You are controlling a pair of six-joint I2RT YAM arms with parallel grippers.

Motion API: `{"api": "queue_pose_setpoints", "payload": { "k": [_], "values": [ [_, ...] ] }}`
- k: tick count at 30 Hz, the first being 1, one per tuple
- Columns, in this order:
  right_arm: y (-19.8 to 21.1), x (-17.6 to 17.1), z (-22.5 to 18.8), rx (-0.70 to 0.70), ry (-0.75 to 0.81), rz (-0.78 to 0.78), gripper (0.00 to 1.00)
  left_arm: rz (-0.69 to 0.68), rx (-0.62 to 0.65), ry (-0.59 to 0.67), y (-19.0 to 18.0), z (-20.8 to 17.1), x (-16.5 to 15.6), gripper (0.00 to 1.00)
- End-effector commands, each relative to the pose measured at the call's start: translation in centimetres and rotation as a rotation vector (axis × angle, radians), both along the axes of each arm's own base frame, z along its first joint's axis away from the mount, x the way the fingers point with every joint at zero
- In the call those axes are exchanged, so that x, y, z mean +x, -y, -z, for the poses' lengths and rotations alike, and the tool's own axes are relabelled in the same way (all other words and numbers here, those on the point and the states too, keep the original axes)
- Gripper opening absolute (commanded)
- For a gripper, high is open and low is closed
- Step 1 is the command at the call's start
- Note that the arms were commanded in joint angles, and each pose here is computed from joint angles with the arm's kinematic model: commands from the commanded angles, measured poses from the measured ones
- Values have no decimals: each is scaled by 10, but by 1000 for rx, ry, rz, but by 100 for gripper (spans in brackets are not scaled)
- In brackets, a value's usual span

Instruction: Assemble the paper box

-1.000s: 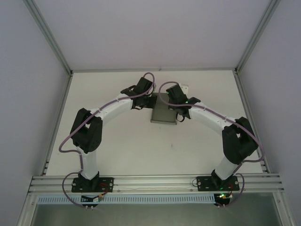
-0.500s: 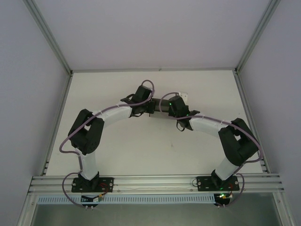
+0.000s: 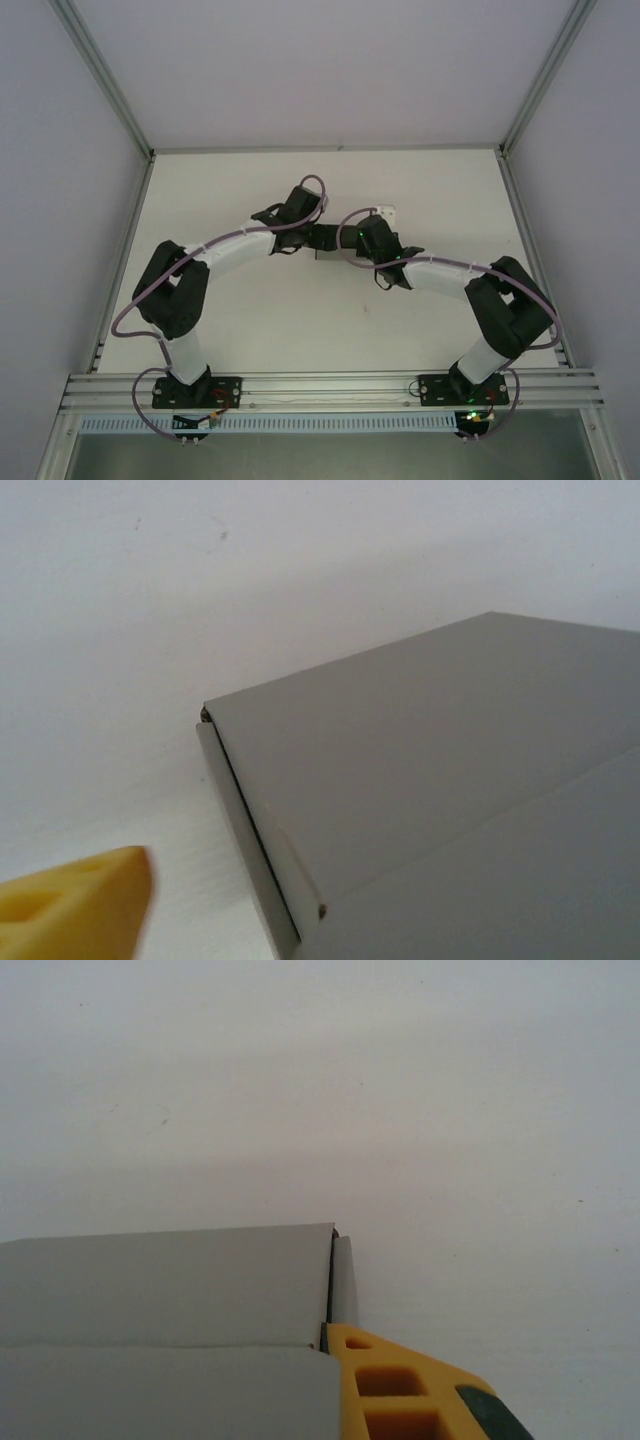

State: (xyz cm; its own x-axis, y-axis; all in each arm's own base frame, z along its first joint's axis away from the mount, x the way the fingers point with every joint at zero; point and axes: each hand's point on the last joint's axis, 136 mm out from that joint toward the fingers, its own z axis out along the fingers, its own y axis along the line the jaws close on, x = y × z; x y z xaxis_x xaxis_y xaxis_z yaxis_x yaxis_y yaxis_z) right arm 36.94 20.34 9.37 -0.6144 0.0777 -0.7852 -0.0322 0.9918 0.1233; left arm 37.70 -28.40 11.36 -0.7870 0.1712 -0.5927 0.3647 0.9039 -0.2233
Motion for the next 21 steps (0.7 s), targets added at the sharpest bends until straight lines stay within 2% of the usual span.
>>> {"api": "queue_pose_setpoints", "payload": {
  "k": [1, 7, 11, 13, 15, 19, 21],
  "values": [
    [2, -12, 16, -43, -44, -18, 10, -22, 6, 30, -11, -30, -8, 100],
    [4, -16, 20, -52, -35, -20, 13, -179, 16, 75, -46, -67, -7, 100],
    [1, -17, 24, -51, -17, -29, 14, -239, -166, 60, -48, -83, -1, 100],
    [-2, -18, 25, -48, -6, -40, 15, -243, -235, 16, -46, -80, 6, 100],
    [-4, -18, 25, -51, -1, -45, 15, -248, -237, -36, -44, -70, 15, 100],
    [-6, -20, 28, -54, 0, -50, 16, -188, -281, -163, -27, -37, 26, 100],
    [-5, -21, 30, -58, -7, -51, 16, -157, -327, -220, -18, -22, 27, 96]
  ]
}}
